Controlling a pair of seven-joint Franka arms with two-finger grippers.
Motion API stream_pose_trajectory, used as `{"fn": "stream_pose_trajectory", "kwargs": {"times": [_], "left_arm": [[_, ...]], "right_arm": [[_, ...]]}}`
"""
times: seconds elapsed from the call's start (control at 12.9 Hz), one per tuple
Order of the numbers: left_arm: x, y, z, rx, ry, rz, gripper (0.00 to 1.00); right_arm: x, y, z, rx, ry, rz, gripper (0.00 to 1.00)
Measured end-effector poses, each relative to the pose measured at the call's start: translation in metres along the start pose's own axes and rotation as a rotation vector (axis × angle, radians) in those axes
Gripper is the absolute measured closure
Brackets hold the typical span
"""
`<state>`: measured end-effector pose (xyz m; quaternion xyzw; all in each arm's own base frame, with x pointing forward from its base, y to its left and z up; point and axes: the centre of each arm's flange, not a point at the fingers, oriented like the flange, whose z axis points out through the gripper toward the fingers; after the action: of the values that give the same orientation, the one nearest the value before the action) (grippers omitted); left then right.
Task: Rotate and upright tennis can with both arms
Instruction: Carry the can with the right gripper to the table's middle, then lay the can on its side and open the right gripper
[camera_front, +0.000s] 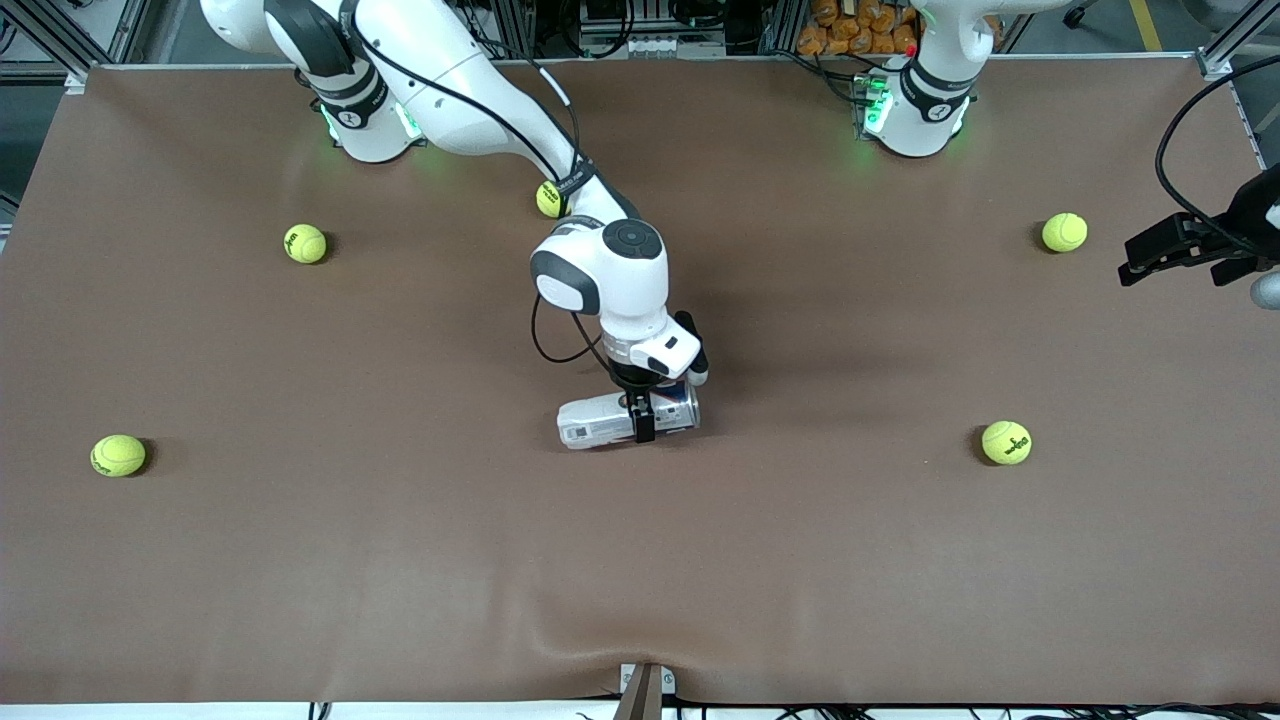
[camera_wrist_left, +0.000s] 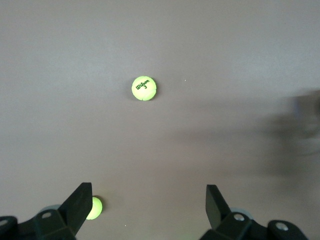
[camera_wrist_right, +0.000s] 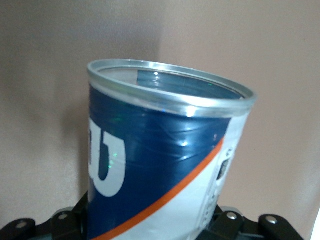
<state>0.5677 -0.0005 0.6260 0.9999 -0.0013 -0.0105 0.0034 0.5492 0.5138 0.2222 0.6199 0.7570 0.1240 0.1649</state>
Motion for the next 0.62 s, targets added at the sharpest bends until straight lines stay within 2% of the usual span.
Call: {"fn": "stream_pose_trajectory", "kwargs": {"times": [0.54,0.62], "left_arm": [[0.0,0.0,0.0,0.0,-0.001,0.0,0.0],[0.0,0.0,0.0,0.0,-0.001,-0.001,0.0]], "right_arm": [[-0.01,-0.011,0.027,0.033,-0.036,0.108,0.16],[-0.011,-0.014,0.029,0.038,-0.039,0.112,0.09]]}}
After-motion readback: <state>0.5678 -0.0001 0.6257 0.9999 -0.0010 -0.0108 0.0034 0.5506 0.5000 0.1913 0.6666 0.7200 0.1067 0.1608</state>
